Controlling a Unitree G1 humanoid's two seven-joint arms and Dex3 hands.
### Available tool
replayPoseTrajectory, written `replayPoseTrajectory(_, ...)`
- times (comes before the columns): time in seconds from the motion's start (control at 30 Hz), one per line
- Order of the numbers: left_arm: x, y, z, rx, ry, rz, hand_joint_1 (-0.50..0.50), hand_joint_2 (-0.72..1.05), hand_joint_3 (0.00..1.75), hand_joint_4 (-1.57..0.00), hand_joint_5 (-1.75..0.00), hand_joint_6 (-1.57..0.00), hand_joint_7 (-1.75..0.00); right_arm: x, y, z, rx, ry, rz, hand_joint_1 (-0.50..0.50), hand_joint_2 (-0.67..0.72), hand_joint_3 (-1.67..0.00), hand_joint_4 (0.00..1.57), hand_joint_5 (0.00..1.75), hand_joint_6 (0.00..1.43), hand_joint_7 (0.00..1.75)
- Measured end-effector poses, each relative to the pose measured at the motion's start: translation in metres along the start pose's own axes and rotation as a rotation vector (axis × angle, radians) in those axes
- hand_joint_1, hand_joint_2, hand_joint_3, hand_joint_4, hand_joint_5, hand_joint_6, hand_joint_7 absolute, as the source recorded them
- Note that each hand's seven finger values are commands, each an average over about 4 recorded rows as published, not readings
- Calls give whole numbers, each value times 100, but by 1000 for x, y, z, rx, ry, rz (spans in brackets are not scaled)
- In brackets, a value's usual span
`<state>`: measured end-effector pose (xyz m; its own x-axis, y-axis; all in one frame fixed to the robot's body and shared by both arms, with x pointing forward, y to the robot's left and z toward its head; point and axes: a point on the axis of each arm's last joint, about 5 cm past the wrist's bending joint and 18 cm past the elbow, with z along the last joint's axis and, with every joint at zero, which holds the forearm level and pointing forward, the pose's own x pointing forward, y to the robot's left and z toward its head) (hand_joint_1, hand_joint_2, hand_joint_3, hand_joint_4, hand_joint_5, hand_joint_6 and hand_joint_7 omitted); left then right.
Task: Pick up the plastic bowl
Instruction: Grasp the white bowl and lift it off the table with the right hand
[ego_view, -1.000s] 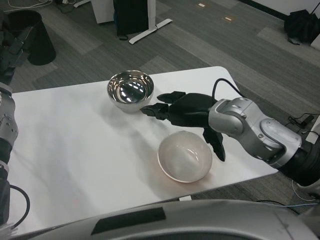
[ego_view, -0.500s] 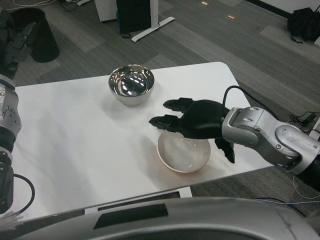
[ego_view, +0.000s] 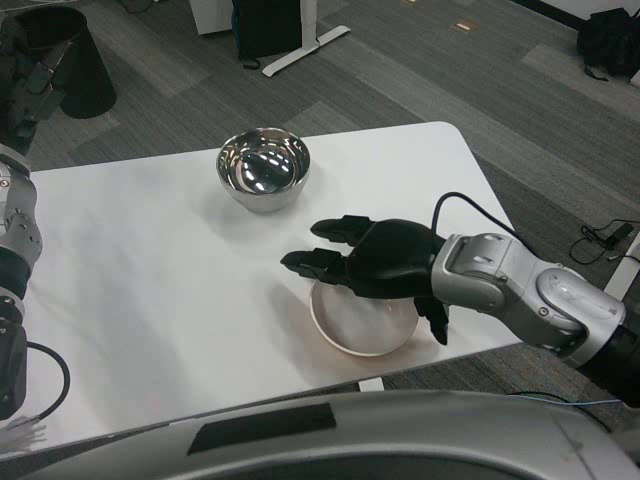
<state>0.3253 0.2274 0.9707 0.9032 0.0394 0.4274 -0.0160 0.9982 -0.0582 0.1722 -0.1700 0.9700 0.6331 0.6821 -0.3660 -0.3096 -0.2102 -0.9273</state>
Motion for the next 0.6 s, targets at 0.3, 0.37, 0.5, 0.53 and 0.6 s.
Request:
replayPoseTrajectory(0.3,-1,1,-1,2,4,-1,-50,87,4,0,0,-7,-9,3,-1,3,16,-18,-33,-38,-10,-16,0,0,0,0)
replayPoseTrajectory(0.37,-2,2,-2,4,9,2,-50,87,4,0,0,-5,-7,5,-4,3,11,-20,-53,-38,-7,-16,0,0,0,0)
replayPoseTrajectory(0.5,-4,3,-3,6,13,4,-50,87,9,0,0,-5,-7,7,-8,4,10,-30,-81,-38,-2,-16,0,0,0,0)
replayPoseTrajectory(0.53,-4,3,-3,5,13,5,-50,87,9,0,0,-5,-7,7,-8,4,11,-30,-82,-38,0,-16,0,0,0,0)
replayPoseTrajectory(0.6,-5,3,-3,4,14,7,-50,87,9,0,0,-5,-7,7,-8,4,11,-31,-82,-38,3,-16,0,0,0,0)
